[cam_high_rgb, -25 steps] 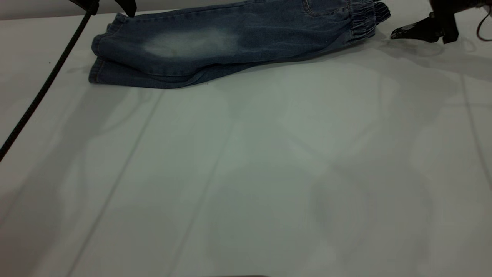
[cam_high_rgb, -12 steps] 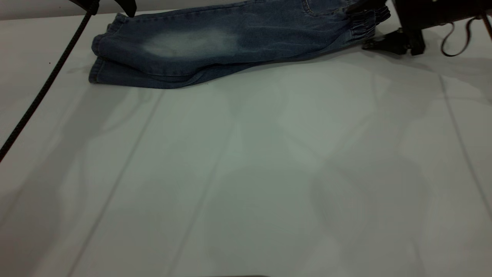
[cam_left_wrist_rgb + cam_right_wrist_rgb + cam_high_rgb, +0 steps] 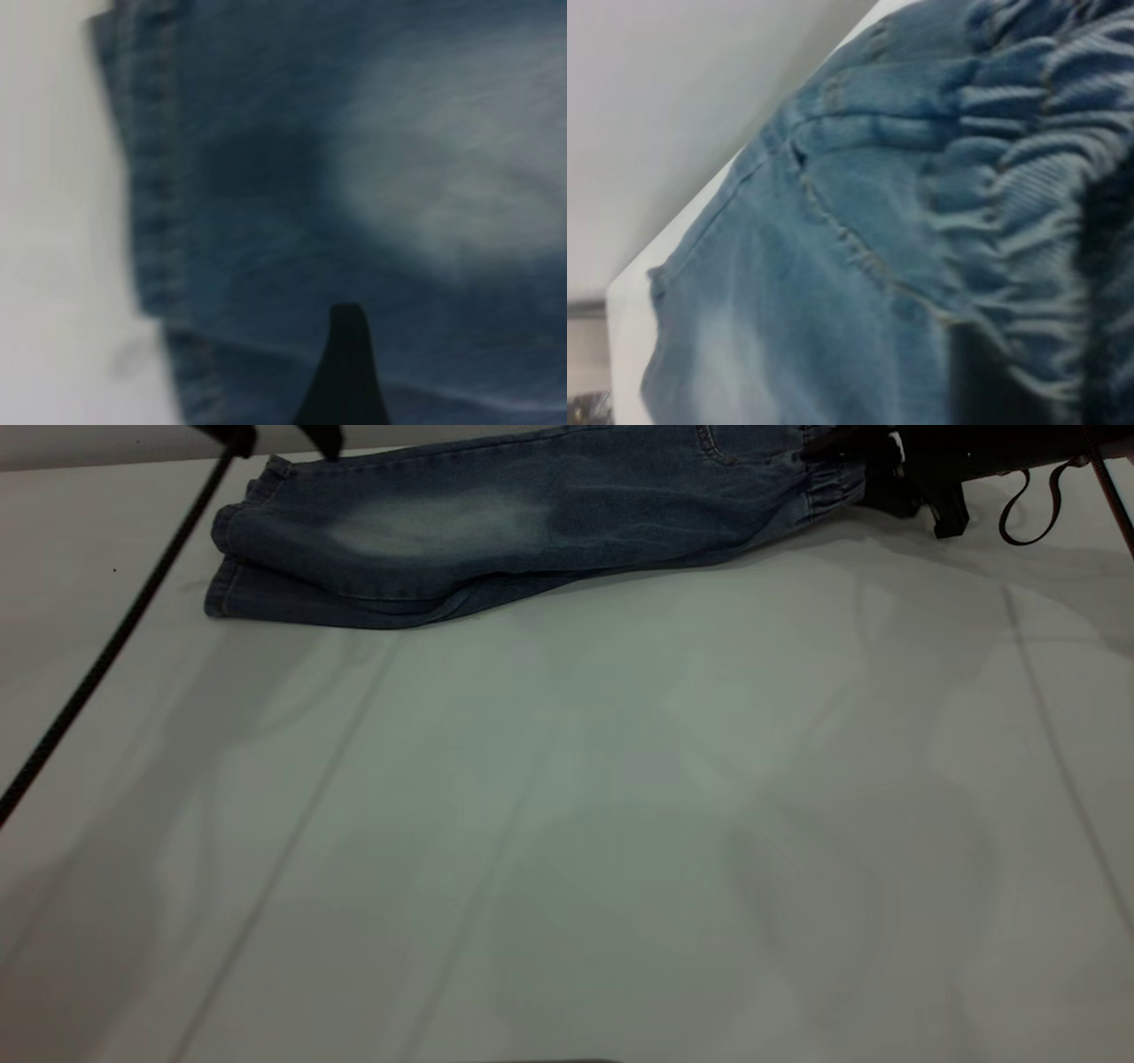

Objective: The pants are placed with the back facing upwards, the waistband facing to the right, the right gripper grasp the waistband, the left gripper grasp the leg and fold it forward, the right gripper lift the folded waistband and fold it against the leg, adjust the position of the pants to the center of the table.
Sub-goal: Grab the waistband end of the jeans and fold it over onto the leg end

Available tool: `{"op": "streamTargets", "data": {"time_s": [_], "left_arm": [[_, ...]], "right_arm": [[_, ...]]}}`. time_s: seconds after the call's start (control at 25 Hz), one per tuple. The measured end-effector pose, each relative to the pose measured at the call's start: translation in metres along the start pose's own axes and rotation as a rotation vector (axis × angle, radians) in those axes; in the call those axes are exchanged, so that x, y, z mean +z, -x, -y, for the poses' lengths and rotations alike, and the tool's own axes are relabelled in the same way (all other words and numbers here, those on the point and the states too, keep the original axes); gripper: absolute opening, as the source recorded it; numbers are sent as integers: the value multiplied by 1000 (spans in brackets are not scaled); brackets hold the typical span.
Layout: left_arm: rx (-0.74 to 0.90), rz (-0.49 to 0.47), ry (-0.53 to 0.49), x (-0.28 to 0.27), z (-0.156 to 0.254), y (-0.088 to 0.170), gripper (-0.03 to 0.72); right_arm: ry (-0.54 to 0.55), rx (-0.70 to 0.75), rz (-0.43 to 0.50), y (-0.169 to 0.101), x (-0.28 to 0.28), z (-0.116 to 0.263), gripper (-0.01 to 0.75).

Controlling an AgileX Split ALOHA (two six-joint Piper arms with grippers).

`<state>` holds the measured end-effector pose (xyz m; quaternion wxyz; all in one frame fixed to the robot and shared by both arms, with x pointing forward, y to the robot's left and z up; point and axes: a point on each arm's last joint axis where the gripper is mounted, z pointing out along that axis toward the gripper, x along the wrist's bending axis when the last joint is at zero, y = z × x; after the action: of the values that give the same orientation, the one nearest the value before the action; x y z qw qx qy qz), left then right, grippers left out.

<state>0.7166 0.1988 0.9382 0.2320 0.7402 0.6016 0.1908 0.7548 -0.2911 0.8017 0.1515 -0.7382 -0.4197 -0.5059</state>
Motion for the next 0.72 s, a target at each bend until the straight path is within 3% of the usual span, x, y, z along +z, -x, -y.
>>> {"op": "streamTargets", "data": {"time_s": [0.08,0.12,0.36,0.72], "left_arm": [[26,17,21,3,-1,13,556],[39,26,29,5,0,21,556],[108,82,93,26,1,66,556],[174,144,163,75,13,117,556]], "right_arm": [[-25,-21,-32,-3,0,2,97],[-35,-26,-45,-4,0,3,90],[-99,-39,-120,-12,-3,8,88],[-179,-172,-92,-48,-22,4,88]]}}
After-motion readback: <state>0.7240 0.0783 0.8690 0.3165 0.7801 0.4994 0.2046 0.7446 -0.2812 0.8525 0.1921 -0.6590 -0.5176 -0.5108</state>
